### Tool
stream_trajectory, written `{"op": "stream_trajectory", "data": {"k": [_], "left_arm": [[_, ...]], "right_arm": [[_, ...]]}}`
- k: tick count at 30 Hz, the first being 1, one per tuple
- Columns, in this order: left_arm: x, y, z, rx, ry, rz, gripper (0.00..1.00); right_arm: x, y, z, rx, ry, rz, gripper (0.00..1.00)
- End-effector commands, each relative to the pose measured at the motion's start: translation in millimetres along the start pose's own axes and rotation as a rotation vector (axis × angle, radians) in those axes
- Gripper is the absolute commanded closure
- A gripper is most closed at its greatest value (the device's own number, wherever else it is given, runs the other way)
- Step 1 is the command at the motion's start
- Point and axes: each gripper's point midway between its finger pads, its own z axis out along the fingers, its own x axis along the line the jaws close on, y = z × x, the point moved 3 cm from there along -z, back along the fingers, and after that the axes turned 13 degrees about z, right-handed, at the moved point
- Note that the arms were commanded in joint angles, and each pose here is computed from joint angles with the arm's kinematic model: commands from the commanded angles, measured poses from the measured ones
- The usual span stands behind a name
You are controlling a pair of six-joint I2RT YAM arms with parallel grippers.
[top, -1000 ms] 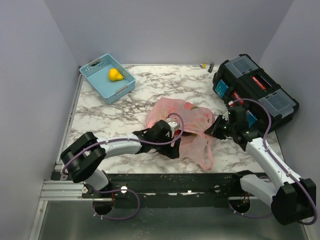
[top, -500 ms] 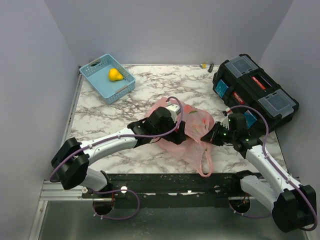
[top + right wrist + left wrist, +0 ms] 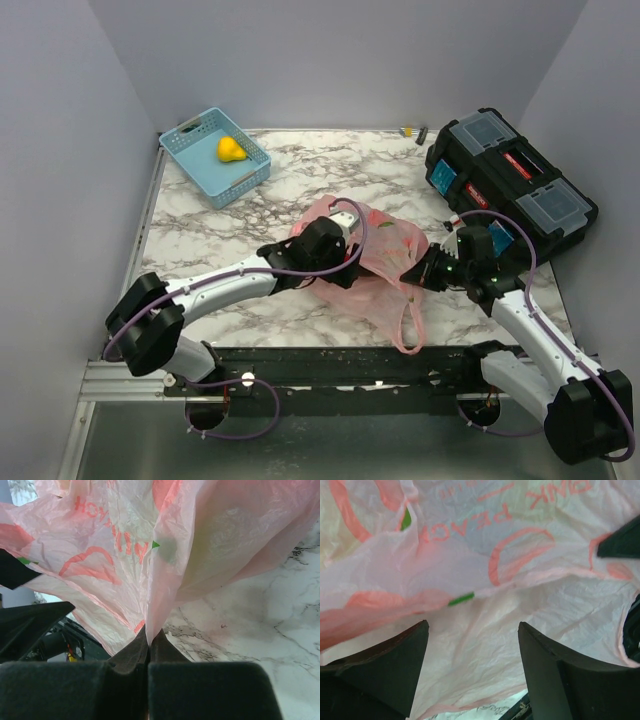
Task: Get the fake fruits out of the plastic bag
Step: Take out the fake fruit from the plastic bag.
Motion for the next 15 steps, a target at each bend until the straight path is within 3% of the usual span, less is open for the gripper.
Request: {"op": "stream_trajectory", "data": {"k": [1,5,11,15], "left_arm": [[-15.1,-13.8,-3.7,-0.02,-0.119,-0.036,0.31],[3.8,-19.7,8.5,0.041,-0.005,-0.08,0.27],[39.8,-5.5,27.0,0.005,0.099,-0.182,0.26],[44.2,13.9,29.6,-0.046,0.113,-0.192,0.13]], "right_arm": [[3.6,-4.0,-0.4,0.02,0.037,-0.025,0.99],[4.9,-4.6,0.2,0.032,0.043,-0.031,0.99],[4.3,-6.2,0.1,0.036,0.046,-0.027,0.99],[4.1,-6.3,-0.7,0.03,0.047,-0.026,0.99]]}}
